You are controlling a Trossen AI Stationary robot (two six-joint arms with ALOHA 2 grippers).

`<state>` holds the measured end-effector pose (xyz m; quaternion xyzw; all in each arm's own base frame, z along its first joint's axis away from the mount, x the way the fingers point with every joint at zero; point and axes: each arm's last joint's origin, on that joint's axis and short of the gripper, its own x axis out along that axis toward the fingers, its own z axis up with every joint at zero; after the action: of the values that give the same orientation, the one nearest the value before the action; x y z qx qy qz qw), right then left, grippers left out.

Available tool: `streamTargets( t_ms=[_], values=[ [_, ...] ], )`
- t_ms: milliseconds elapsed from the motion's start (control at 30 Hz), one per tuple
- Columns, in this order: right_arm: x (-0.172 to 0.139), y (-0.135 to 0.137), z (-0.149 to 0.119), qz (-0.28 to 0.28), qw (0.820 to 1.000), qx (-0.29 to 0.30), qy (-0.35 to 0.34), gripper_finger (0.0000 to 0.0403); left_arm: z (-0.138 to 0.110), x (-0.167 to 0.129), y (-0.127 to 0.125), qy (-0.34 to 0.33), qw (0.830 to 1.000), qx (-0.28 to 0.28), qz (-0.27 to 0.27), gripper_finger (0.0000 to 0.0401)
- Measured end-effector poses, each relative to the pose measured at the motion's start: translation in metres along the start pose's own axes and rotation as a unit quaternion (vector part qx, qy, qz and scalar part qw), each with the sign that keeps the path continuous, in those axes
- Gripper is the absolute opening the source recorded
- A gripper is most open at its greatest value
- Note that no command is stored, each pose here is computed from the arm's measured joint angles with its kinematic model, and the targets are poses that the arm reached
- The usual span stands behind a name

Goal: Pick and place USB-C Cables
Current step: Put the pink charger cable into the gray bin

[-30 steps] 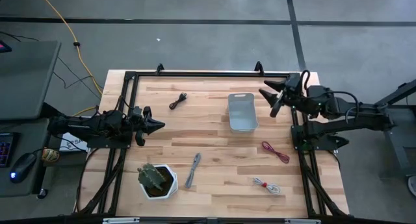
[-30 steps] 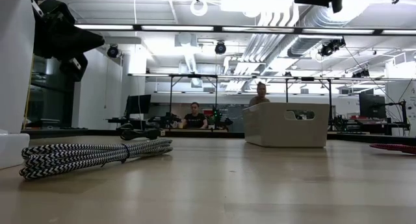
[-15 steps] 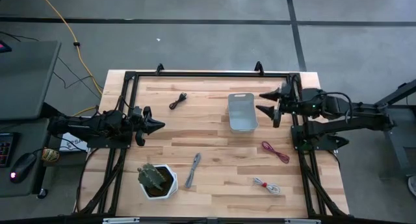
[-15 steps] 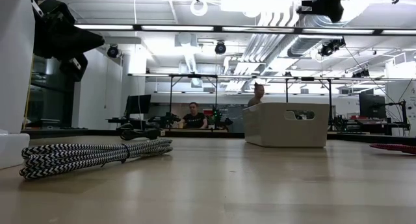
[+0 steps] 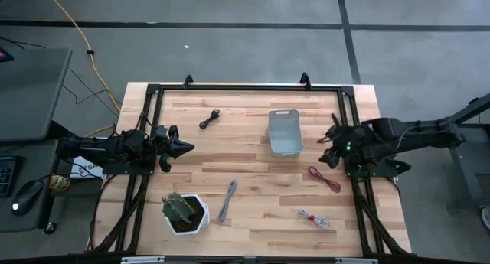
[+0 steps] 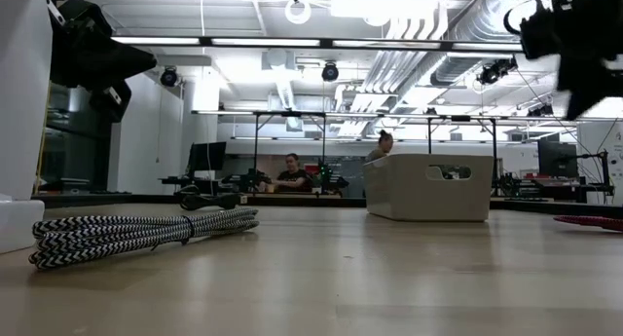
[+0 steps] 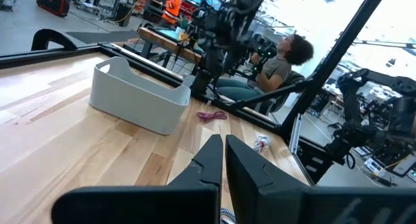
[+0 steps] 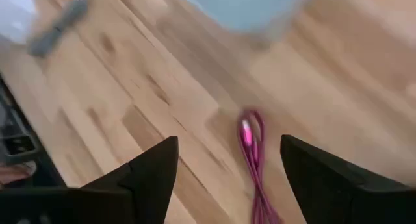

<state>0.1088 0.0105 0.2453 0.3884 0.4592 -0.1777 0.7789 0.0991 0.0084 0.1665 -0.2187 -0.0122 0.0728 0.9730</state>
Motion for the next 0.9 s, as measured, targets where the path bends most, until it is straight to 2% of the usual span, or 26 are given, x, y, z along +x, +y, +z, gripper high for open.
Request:
streamTargets(
  t_ms=[300,600,767,900],
  values=[
    [0.043,-0.004,-0.028,-0.003,0.998,0.025,0.049,0.0261,0.000,0.000,0.000,0.000,1.000,0.000,0.000,0.0001],
    [0.070,0.008,-0.038,-0.103,0.993,-0.025,0.052,0.0261,0.000,0.000,0.000,0.000,1.000,0.000,0.000,0.0001],
    [0.090,0.010,-0.044,-0.160,0.983,-0.040,0.082,0.0261,0.000,0.000,0.000,0.000,1.000,0.000,0.000,0.0001],
    [0.104,0.012,-0.048,-0.184,0.976,-0.049,0.109,0.0261,0.000,0.000,0.000,0.000,1.000,0.000,0.000,0.0001]
  ],
)
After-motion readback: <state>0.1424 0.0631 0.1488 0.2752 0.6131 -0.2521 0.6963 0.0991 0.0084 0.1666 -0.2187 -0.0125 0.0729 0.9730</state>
